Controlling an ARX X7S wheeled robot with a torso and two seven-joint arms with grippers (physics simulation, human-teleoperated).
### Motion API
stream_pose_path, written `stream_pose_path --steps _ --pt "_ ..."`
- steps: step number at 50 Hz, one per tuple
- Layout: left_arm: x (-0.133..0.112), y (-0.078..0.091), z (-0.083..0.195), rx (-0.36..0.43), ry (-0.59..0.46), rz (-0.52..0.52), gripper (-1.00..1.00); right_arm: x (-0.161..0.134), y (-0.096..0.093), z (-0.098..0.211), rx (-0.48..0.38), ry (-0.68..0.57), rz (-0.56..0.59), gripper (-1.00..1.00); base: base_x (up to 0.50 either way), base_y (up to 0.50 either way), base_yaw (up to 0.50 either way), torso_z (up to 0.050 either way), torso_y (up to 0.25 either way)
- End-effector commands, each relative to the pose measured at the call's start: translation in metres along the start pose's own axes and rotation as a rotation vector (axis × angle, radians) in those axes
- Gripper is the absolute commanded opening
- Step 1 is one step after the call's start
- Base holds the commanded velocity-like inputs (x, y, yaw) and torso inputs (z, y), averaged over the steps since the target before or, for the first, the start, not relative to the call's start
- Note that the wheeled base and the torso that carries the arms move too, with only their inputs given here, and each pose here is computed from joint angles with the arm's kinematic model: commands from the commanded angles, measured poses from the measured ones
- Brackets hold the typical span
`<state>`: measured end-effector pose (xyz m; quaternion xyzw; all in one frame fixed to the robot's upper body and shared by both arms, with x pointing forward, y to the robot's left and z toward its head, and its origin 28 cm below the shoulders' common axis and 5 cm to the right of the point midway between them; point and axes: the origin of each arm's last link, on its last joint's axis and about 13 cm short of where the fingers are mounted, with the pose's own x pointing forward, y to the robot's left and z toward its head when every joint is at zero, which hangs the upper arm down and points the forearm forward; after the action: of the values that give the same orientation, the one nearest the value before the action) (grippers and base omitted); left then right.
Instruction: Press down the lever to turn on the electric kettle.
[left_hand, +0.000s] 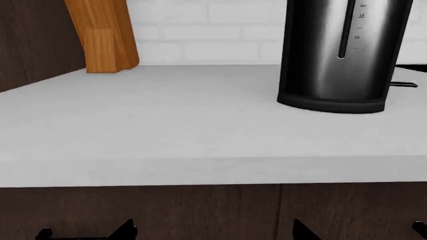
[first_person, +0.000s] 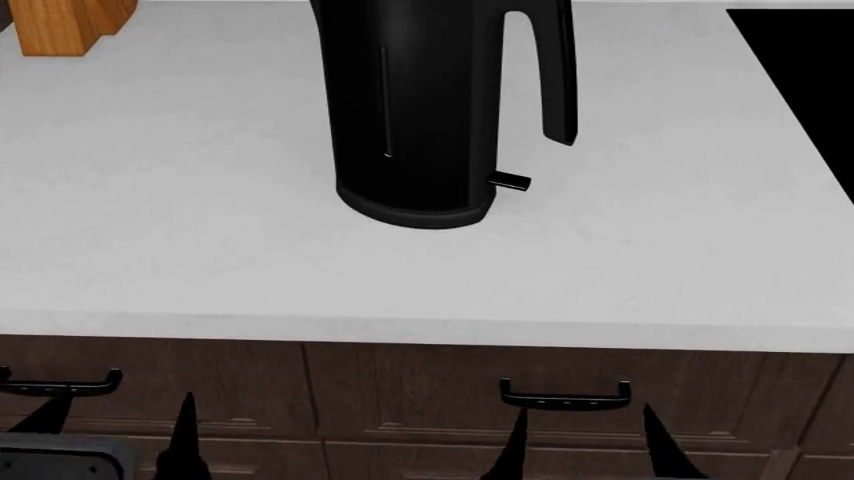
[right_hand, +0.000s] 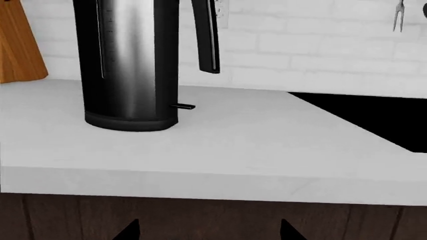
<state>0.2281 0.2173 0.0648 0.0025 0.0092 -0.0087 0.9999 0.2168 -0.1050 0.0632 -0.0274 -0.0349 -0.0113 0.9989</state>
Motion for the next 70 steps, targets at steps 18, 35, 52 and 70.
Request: stream_pose_path --steps 18,35,52,70 --pt "-0.004 0.011 0.114 -0.006 -0.143 -0.027 1.0 -0.008 -0.009 0.108 -0.074 -0.162 0.052 1.0 0.0 0.0 0.0 0.0 0.0" --pt "0.002 0.016 0.115 -0.012 -0.139 -0.012 1.0 -0.007 -0.01 0.103 -0.066 -0.147 0.088 1.0 0.46 0.0 0.0 0.0 0.0" --pt "-0.009 0.032 0.128 -0.045 -0.174 0.023 1.0 -0.064 -0.022 0.122 -0.031 -0.206 0.055 1.0 0.13 0.0 0.0 0.0 0.0" --pt "-0.008 0.032 0.126 -0.031 -0.179 0.029 1.0 -0.063 -0.021 0.123 -0.036 -0.193 0.066 1.0 0.12 0.0 0.0 0.0 0.0"
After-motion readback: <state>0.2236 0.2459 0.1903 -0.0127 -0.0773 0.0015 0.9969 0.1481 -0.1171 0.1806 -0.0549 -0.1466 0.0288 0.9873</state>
